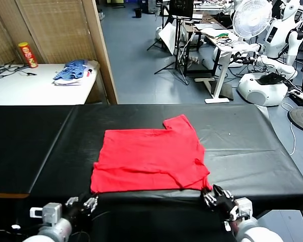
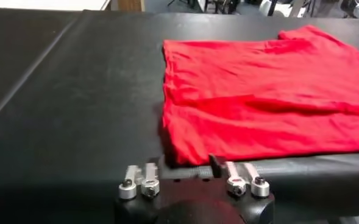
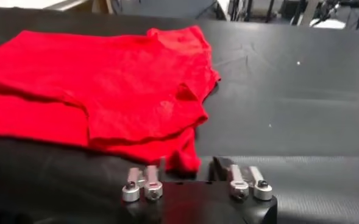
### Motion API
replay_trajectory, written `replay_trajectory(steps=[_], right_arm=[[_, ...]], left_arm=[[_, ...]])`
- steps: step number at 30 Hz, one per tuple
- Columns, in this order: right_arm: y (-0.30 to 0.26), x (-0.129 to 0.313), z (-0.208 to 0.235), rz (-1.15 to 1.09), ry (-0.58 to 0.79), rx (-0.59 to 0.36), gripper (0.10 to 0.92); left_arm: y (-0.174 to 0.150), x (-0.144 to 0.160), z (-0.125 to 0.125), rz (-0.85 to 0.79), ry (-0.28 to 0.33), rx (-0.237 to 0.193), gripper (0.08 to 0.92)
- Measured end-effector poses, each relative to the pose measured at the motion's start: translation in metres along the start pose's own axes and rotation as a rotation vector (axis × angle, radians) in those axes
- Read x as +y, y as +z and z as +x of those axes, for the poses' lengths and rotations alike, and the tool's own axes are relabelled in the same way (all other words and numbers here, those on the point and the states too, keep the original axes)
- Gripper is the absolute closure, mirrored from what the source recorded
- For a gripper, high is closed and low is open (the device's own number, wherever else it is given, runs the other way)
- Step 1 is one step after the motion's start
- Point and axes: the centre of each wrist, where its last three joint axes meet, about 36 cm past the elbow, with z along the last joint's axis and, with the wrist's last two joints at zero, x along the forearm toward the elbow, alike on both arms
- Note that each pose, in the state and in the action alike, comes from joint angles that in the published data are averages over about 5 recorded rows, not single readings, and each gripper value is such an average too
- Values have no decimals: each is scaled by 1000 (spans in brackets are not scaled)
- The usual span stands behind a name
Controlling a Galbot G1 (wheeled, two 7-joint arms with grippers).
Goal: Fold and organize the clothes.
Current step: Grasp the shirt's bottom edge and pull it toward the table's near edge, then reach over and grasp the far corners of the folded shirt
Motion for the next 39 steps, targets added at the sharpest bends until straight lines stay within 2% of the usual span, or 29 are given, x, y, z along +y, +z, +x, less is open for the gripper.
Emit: replay_trajectory(steps=[3, 7, 10, 14, 17, 21, 25, 29, 37, 39], right_arm=[[-15, -8, -25, 1, 25, -63, 224], [-33, -15, -76, 4, 50, -107, 224], [-47, -18, -120, 11, 52, -112, 224], [-64, -16, -175, 17, 48, -87, 224], [-77, -14, -212, 19, 47, -60, 224], [-95, -10, -258, 16, 16, -16, 224], [-108, -10, -290, 12, -2, 19, 224], [-117, -11, -312, -2, 4, 43, 224], [-113, -6, -335, -45, 6, 110, 226], [-112, -4, -339, -50, 0, 116, 254]], left_arm=[[-16, 7, -10, 8, 19, -39, 203], [-41, 16, -34, 38, 59, -52, 202], [-63, 22, -62, 68, 78, -74, 201], [-88, 30, -111, 89, 86, -96, 201], [-106, 35, -149, 90, 85, -81, 201], [-127, 43, -195, 89, 71, -34, 201], [-138, 52, -229, 85, 70, 15, 201], [-139, 59, -250, 91, 73, 43, 201], [-144, 60, -275, 101, 77, 46, 201], [-144, 59, -280, 95, 72, 48, 201]])
